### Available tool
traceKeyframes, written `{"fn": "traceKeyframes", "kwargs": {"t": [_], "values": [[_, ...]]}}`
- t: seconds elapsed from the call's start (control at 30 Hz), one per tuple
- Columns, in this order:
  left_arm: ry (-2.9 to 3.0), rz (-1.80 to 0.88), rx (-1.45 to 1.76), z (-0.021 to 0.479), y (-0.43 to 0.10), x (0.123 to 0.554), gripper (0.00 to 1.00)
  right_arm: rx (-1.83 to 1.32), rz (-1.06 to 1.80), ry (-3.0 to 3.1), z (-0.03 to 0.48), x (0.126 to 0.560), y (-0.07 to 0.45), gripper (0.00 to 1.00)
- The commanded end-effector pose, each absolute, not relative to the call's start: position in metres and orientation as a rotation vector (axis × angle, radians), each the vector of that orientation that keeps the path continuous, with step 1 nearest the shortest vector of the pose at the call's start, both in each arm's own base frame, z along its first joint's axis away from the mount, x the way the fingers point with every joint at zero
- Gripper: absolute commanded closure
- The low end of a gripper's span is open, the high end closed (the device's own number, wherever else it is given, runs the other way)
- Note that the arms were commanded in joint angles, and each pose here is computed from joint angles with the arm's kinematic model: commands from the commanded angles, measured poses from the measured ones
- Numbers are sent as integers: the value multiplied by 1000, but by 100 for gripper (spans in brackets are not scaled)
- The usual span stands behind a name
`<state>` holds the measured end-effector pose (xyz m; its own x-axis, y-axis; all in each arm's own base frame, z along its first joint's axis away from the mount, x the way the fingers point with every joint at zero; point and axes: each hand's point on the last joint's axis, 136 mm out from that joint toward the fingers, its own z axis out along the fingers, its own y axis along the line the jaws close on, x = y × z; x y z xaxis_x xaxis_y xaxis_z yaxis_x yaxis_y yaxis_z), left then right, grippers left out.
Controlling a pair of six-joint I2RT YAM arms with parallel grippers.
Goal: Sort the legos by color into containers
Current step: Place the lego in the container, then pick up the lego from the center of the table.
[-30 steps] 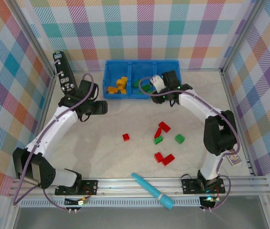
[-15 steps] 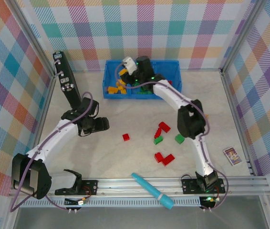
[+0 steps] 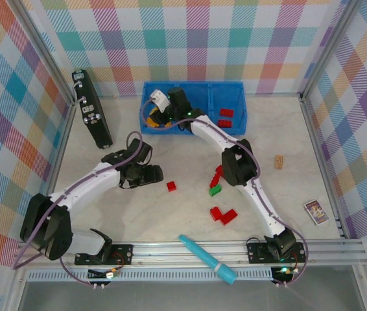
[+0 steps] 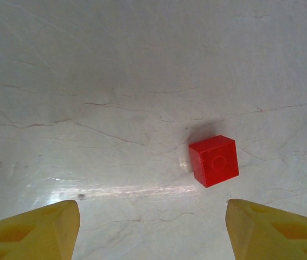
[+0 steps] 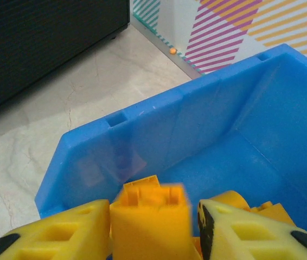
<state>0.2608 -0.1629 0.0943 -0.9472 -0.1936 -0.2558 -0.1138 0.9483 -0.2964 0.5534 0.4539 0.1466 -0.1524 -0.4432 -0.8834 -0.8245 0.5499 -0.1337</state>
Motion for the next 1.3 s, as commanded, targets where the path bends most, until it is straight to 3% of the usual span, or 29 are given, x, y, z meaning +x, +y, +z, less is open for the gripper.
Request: {"fn": "traceKeyframes", "kwargs": {"t": [0.0, 0.17, 0.43, 0.7, 0.87, 1.03, 1.27], "values": [[2825, -427, -260, 90, -181, 266, 29, -1042, 459, 1692, 190, 555, 453, 46], [2864, -403, -257, 79, -206, 267, 29, -1043, 488, 1647, 227, 547, 443, 31], [2923, -395, -270, 63, -233, 266, 29, -981, 397, 1609, 285, 539, 391, 30], [3017, -273, -290, 30, -237, 254, 34, -803, 196, 1707, 321, 521, 267, 29], [3049, -220, -281, 17, -243, 252, 47, -668, 102, 1864, 301, 492, 194, 29], [3049, -188, -278, 17, -245, 257, 63, -620, 44, 2068, 245, 443, 150, 29], [2998, -224, -159, 54, -270, 288, 70, -529, 75, 2244, 188, 372, 119, 29]]}}
